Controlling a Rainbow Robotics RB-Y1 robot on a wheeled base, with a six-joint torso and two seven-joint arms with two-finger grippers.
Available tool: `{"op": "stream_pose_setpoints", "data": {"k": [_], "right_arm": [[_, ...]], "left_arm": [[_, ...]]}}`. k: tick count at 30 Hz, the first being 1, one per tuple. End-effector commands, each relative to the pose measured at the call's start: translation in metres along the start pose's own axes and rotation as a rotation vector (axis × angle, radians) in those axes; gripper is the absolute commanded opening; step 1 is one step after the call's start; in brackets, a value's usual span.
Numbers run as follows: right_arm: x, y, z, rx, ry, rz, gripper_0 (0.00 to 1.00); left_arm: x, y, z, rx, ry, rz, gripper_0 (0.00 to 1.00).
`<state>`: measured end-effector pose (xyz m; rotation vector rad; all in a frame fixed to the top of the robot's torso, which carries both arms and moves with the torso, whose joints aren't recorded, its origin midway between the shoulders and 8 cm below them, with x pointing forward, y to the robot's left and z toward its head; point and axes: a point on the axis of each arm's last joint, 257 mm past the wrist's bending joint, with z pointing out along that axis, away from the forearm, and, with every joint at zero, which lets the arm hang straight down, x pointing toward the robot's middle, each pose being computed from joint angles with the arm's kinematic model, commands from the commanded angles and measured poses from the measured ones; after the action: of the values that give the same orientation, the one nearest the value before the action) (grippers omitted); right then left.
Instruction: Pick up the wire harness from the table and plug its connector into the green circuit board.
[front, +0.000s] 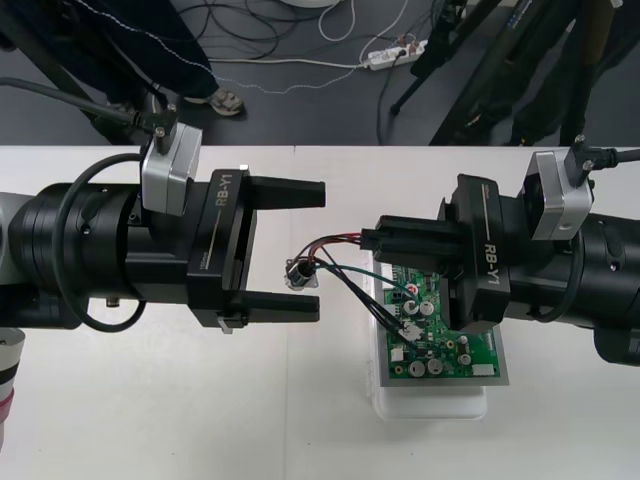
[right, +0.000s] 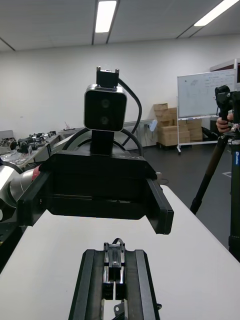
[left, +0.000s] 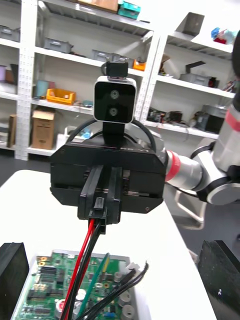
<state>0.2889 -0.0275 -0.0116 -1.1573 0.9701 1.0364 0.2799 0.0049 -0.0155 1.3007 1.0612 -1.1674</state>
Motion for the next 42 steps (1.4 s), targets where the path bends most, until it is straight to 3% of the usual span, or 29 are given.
{"op": "stream_pose_setpoints", "data": {"k": [1,36,39,42], "right_arm": [[-0.008,0.013,0.008,-0.018,-0.028,-0.061,0.00],[-0.011,0.020,0.010,-0.006,-0.094,-0.066,0.00],[-0.012,0.020,0.010,-0.005,-0.094,-0.067,0.00],[-0.011,0.020,0.011,-0.005,-0.093,-0.066,0.00]], "left_arm": [[-0.007,-0.010,-0.002,0.109,-0.010,-0.034,1.00],[-0.011,-0.004,0.028,0.207,0.004,0.036,1.00],[-0.010,-0.004,0.030,0.208,0.008,0.036,0.94],[-0.009,-0.004,0.031,0.206,0.010,0.033,0.79]]}}
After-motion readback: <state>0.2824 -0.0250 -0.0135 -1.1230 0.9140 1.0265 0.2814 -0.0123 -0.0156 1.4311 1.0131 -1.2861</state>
